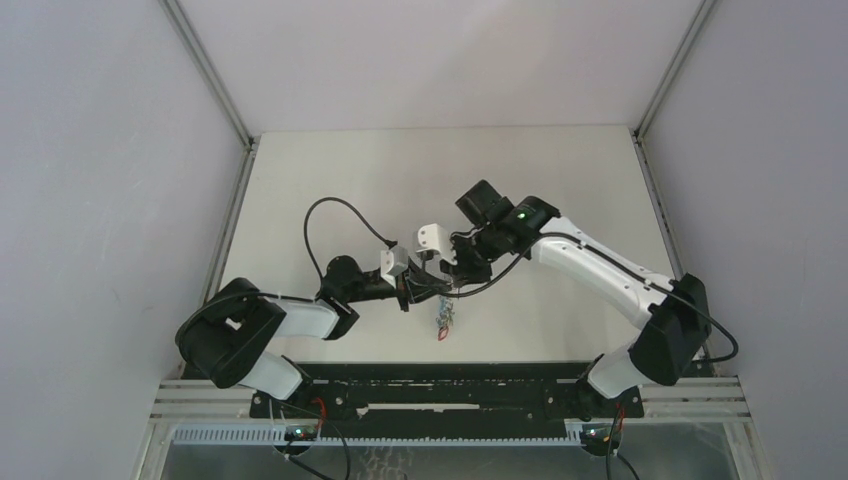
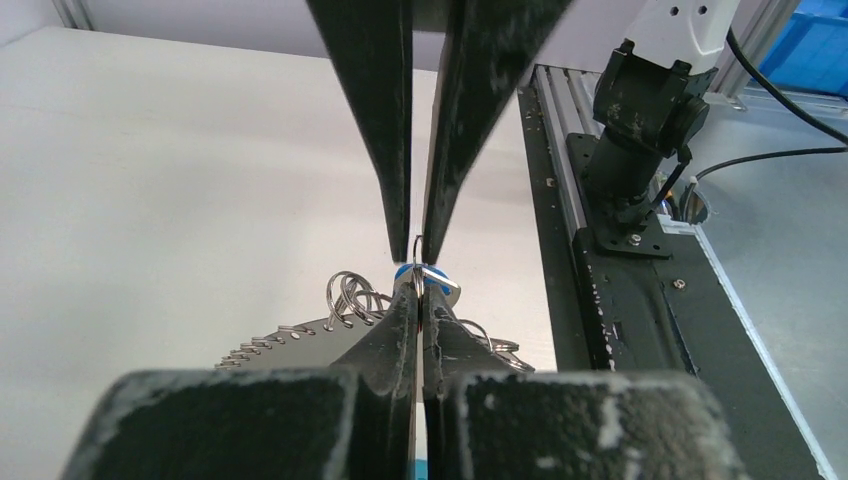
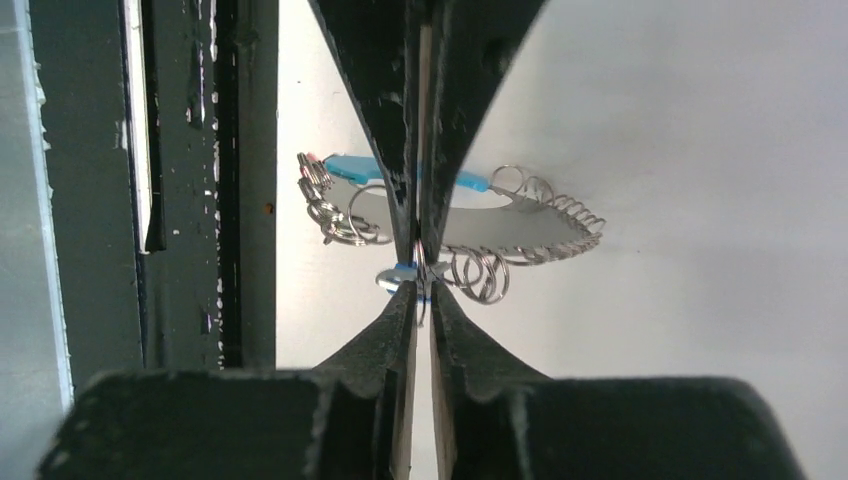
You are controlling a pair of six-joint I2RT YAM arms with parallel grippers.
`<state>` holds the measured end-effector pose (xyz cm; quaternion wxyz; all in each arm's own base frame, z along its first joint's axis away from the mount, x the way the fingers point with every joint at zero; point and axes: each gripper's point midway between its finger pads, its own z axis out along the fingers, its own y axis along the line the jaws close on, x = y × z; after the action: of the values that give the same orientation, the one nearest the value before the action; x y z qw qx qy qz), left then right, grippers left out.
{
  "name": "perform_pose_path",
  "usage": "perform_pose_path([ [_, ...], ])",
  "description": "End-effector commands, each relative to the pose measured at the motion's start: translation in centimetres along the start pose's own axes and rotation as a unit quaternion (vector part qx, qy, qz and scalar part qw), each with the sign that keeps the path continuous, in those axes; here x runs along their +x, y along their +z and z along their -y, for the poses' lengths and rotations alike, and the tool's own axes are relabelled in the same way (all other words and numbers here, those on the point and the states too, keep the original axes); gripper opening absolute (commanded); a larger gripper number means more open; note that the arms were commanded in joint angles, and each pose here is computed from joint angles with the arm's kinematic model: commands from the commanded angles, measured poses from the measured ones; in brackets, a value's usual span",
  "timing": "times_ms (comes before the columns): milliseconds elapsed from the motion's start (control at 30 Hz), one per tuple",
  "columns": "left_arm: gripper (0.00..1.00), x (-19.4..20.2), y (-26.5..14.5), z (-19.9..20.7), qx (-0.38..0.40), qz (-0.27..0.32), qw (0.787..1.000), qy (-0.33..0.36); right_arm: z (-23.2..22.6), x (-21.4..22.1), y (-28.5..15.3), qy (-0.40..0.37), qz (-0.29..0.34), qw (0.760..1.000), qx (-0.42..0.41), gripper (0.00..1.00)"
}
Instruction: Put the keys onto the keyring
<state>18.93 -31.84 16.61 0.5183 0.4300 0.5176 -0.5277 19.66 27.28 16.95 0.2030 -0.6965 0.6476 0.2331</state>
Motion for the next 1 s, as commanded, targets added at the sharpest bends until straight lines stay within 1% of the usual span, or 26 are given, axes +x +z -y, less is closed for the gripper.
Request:
perform_pose_path([
  [0, 0.0, -2.7, 0.5, -0.2, -0.002, 0.042, 0.999, 0.031, 0.2, -1.9, -3.1, -0.002, 0.102, 0.994, 0.025, 0.12],
  [67, 0.0, -2.8, 0.5, -0.2, -0.003, 0.047, 0.998, 0.033, 0.2, -1.8, -3.5, 0.004, 0.136, 0.991, 0.017, 0.18],
  [167, 0.0, -2.9, 0.4, -0.2, -0.003, 0.049, 0.998, 0.036, 0.2, -1.5, -3.7, 0.008, 0.178, 0.984, 0.006, 0.24],
  [300, 0.0, -3.0, 0.3, -0.3, -0.008, 0.051, 0.998, 0.039, 0.4, -1.0, -3.4, 0.016, 0.223, 0.975, -0.006, 0.27],
  [467, 0.0, -3.1, 0.4, -0.4, -0.01, 0.053, 0.998, 0.039, 0.3, -1.6, -2.9, 0.009, 0.263, 0.964, -0.026, 0.33],
  [633, 0.0, -3.1, 0.4, -0.3, -0.01, 0.054, 0.998, 0.037, 0.4, -1.8, -1.9, 0.016, 0.281, 0.959, -0.046, 0.33],
  [800, 0.0, -3.4, 0.4, -0.2, -0.008, 0.056, 0.998, 0.038, 0.8, -1.6, -0.9, 0.029, 0.283, 0.957, -0.059, 0.33],
  [967, 0.0, -3.4, 0.4, -0.3, -0.007, 0.056, 0.998, 0.038, 0.8, -1.4, -0.1, 0.036, 0.284, 0.955, -0.075, 0.29],
])
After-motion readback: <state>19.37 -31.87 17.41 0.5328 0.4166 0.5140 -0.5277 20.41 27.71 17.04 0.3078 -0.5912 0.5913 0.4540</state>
